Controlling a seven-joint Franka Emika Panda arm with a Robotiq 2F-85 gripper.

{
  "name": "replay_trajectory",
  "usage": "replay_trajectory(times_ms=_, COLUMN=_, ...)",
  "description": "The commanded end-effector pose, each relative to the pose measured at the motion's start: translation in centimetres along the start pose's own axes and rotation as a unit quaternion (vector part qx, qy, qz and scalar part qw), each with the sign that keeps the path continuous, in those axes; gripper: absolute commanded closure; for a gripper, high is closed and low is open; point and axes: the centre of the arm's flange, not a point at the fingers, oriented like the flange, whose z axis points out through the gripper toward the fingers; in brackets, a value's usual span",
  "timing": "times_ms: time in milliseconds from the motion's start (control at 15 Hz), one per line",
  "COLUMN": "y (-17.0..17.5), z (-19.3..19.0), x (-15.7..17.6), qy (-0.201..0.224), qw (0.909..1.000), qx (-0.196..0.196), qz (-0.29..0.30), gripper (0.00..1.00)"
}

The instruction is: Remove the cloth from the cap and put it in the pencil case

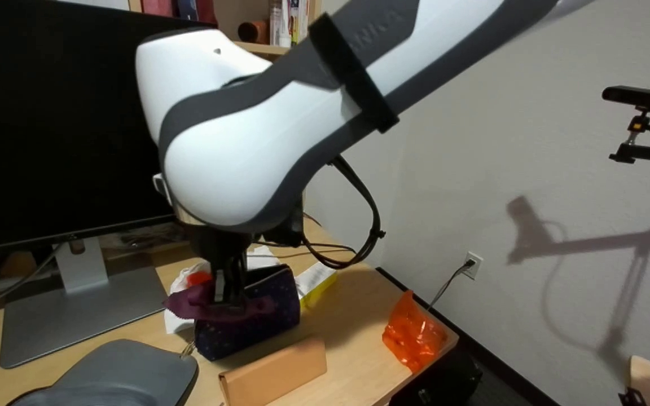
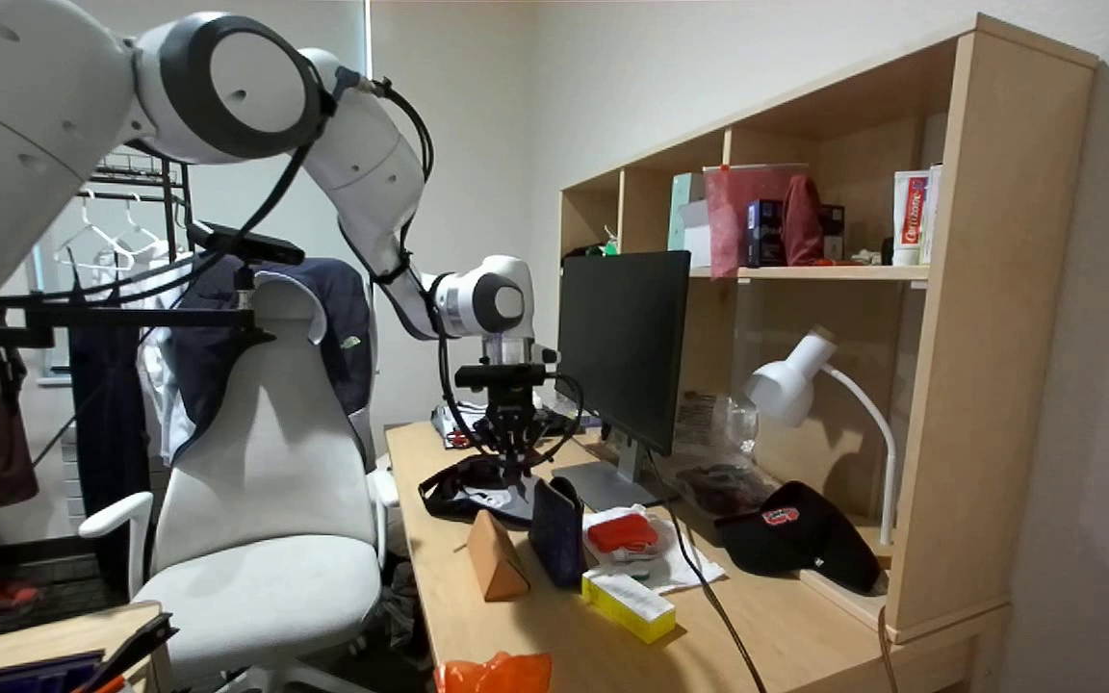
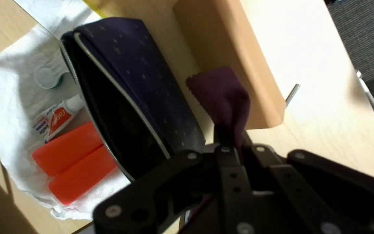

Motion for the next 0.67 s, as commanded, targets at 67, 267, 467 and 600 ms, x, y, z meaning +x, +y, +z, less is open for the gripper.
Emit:
replay_trajectory(times_ms=67, y=0.9, z=-4.2, x=-0.3, qy=-0.013, qw=0.9998, qx=0.003, qz=-0.017, gripper=0.92)
replay_trajectory(times_ms=267, y=3.2, z=-5.5, x=0.2, qy=-0.014, qw=0.9998, qx=-0.011, qz=0.002, gripper=0.92)
replay_trajectory(times_ms=467, y=5.0, z=-6.0, x=0.5, qy=-0.025, qw=0.9990, qx=-0.021, qz=0.031, gripper=0.92)
replay_trajectory(times_ms=600, y=5.9, z=-5.8, x=0.6, qy=-0.034, qw=0.9984, qx=-0.024, qz=0.037, gripper=0.92)
